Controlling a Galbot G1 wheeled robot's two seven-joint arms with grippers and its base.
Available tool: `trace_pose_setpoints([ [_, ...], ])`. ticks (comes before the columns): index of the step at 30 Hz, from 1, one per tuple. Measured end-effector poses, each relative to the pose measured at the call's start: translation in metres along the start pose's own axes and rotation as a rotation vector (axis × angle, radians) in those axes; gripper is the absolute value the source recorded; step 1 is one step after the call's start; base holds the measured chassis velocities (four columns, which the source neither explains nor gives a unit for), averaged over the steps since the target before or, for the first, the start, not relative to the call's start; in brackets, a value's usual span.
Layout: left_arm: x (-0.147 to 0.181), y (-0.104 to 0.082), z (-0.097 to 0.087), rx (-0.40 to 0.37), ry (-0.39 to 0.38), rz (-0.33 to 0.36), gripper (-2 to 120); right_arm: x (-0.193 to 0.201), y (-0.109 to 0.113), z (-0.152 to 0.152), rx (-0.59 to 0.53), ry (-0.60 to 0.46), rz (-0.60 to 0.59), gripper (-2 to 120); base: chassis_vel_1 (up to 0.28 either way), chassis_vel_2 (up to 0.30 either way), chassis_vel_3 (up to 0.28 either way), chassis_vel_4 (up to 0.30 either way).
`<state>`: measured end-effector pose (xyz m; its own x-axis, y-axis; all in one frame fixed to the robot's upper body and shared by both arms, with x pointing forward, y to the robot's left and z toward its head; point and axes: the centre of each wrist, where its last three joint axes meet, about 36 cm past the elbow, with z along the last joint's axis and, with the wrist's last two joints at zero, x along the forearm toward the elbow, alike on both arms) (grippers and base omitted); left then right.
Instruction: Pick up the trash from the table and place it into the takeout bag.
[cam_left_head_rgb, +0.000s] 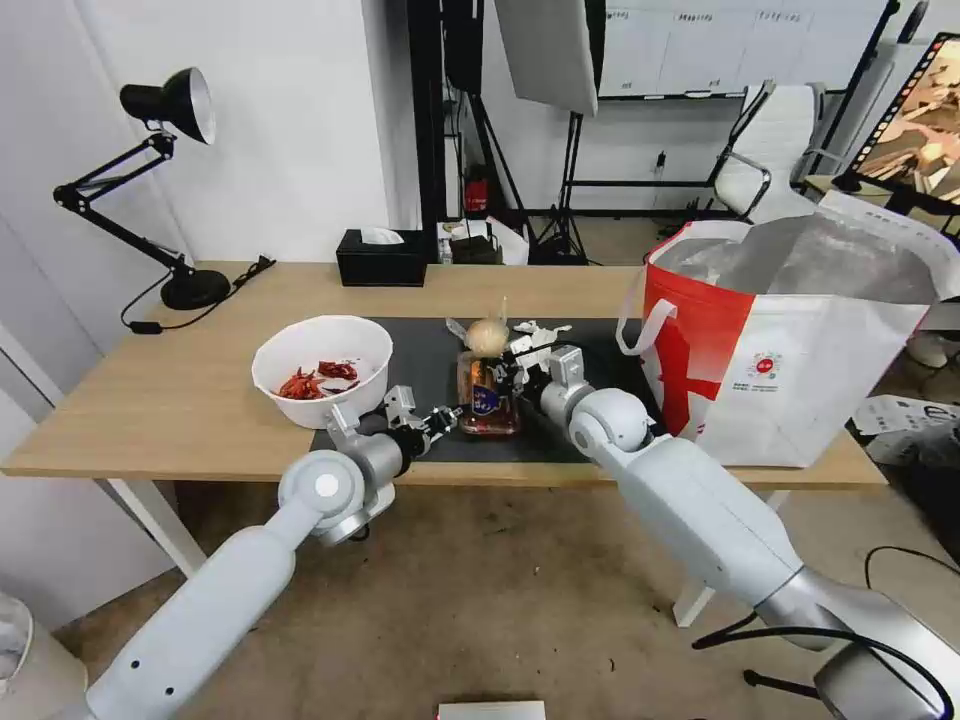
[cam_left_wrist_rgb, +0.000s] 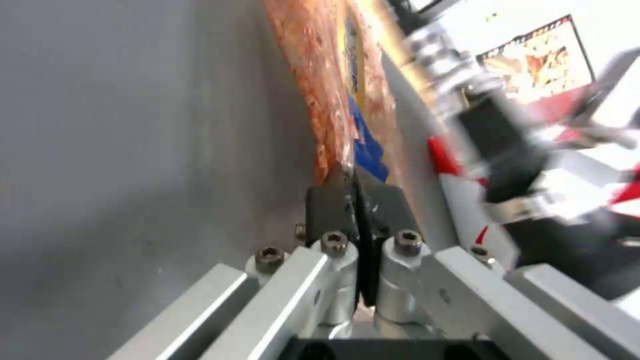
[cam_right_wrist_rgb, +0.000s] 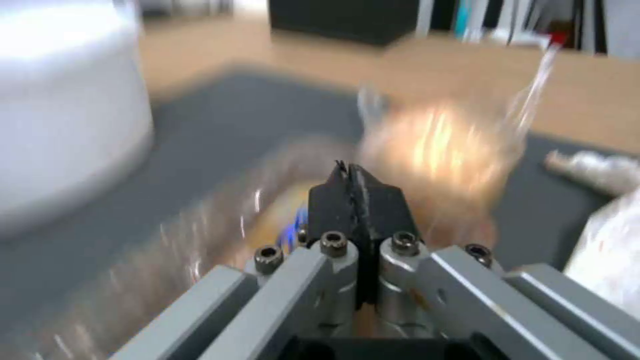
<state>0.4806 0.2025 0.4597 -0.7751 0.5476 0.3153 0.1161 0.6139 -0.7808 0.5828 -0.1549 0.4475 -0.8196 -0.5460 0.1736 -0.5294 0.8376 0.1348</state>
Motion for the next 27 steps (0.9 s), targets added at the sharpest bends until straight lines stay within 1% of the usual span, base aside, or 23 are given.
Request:
trace_pose_setpoints([
  [1, 0.002, -0.002, -0.002, -0.009, -0.018, 0.004, 0, 0.005, 0.005, -0.006, -0.116, -0.062, 0.013, 0, 0.000, 0.000, 0.000, 0.000],
  [2, 0.002, -0.002, -0.002, -0.009, -0.018, 0.004, 0, 0.005, 0.005, -0.006, -0.116, -0.062, 0.013, 0, 0.000, 0.000, 0.000, 0.000],
  [3, 0.006, -0.006, -0.005, -0.033, -0.050, 0.009, 0, 0.014, 0.011, -0.015, -0.239, -0.123, 0.032, 3, 0.000, 0.000, 0.000, 0.000],
  [4, 0.011, -0.011, -0.010, -0.061, -0.084, 0.016, 0, 0.026, 0.014, -0.023, -0.329, -0.183, 0.051, 8, 0.000, 0.000, 0.000, 0.000],
  [5, 0.011, -0.011, -0.010, -0.061, -0.084, 0.016, 0, 0.026, 0.014, -0.023, -0.329, -0.183, 0.051, 8, 0.000, 0.000, 0.000, 0.000],
  [6, 0.017, -0.016, -0.016, -0.091, -0.120, 0.029, 0, 0.043, 0.015, -0.025, -0.376, -0.233, 0.067, 14, 0.000, 0.000, 0.000, 0.000],
  [7, 0.023, -0.021, -0.023, -0.125, -0.153, 0.042, 0, 0.060, 0.016, -0.022, -0.392, -0.261, 0.077, 19, 0.000, 0.000, 0.000, 0.000],
  [8, 0.023, -0.021, -0.023, -0.125, -0.153, 0.042, 0, 0.060, 0.016, -0.022, -0.392, -0.261, 0.077, 19, 0.000, 0.000, 0.000, 0.000],
  [11, 0.032, -0.038, -0.048, -0.252, -0.258, 0.082, 0, 0.114, 0.022, -0.008, -0.365, -0.291, 0.108, 36, 0.000, 0.000, 0.000, 0.000],
  [12, 0.032, -0.038, -0.048, -0.252, -0.258, 0.082, 0, 0.114, 0.022, -0.008, -0.365, -0.291, 0.108, 36, 0.000, 0.000, 0.000, 0.000],
  [13, 0.031, -0.044, -0.059, -0.295, -0.289, 0.091, 0, 0.127, 0.024, -0.003, -0.348, -0.289, 0.118, 39, 0.000, 0.000, 0.000, 0.000],
  [15, 0.024, -0.060, -0.084, -0.379, -0.341, 0.115, 0, 0.148, 0.027, 0.010, -0.307, -0.262, 0.141, 49, 0.000, 0.000, 0.000, 0.000],
  [16, 0.024, -0.060, -0.084, -0.379, -0.341, 0.115, 0, 0.148, 0.027, 0.010, -0.307, -0.262, 0.141, 49, 0.000, 0.000, 0.000, 0.000],
  [17, 0.017, -0.074, -0.100, -0.430, -0.370, 0.138, 0, 0.158, 0.030, 0.021, -0.280, -0.232, 0.154, 54, 0.000, 0.000, 0.000, 0.000],
  [18, 0.008, -0.094, -0.117, -0.496, -0.405, 0.168, 0, 0.167, 0.034, 0.033, -0.248, -0.201, 0.167, 59, 0.000, 0.000, 0.000, 0.000],
  [19, 0.008, -0.094, -0.117, -0.496, -0.405, 0.168, 0, 0.167, 0.034, 0.033, -0.248, -0.201, 0.167, 59, 0.000, 0.000, 0.000, 0.000],
  [20, -0.003, -0.117, -0.129, -0.562, -0.437, 0.201, 0, 0.174, 0.037, 0.042, -0.222, -0.178, 0.178, 66, 0.000, 0.000, 0.000, 0.000],
  [21, -0.015, -0.137, -0.132, -0.618, -0.456, 0.229, 0, 0.179, 0.040, 0.051, -0.203, -0.158, 0.188, 70, 0.000, 0.000, 0.000, 0.000],
  [22, -0.015, -0.137, -0.132, -0.618, -0.456, 0.229, 0, 0.179, 0.040, 0.051, -0.203, -0.158, 0.188, 70, 0.000, 0.000, 0.000, 0.000],
  [24, -0.041, -0.175, -0.129, -0.731, -0.490, 0.278, 0, 0.188, 0.048, 0.063, -0.182, -0.134, 0.198, 81, 0.000, 0.000, 0.000, 0.000],
  [25, -0.041, -0.175, -0.129, -0.731, -0.490, 0.278, 0, 0.188, 0.048, 0.063, -0.182, -0.134, 0.198, 81, 0.000, 0.000, 0.000, 0.000],
  [26, -0.057, -0.198, -0.123, -0.803, -0.512, 0.312, 0, 0.193, 0.052, 0.069, -0.175, -0.123, 0.204, 86, 0.000, 0.000, 0.000, 0.000],
  [27, -0.073, -0.219, -0.116, -0.865, -0.518, 0.346, 0, 0.200, 0.055, 0.073, -0.169, -0.114, 0.212, 91, 0.000, 0.000, 0.000, 0.000],
])
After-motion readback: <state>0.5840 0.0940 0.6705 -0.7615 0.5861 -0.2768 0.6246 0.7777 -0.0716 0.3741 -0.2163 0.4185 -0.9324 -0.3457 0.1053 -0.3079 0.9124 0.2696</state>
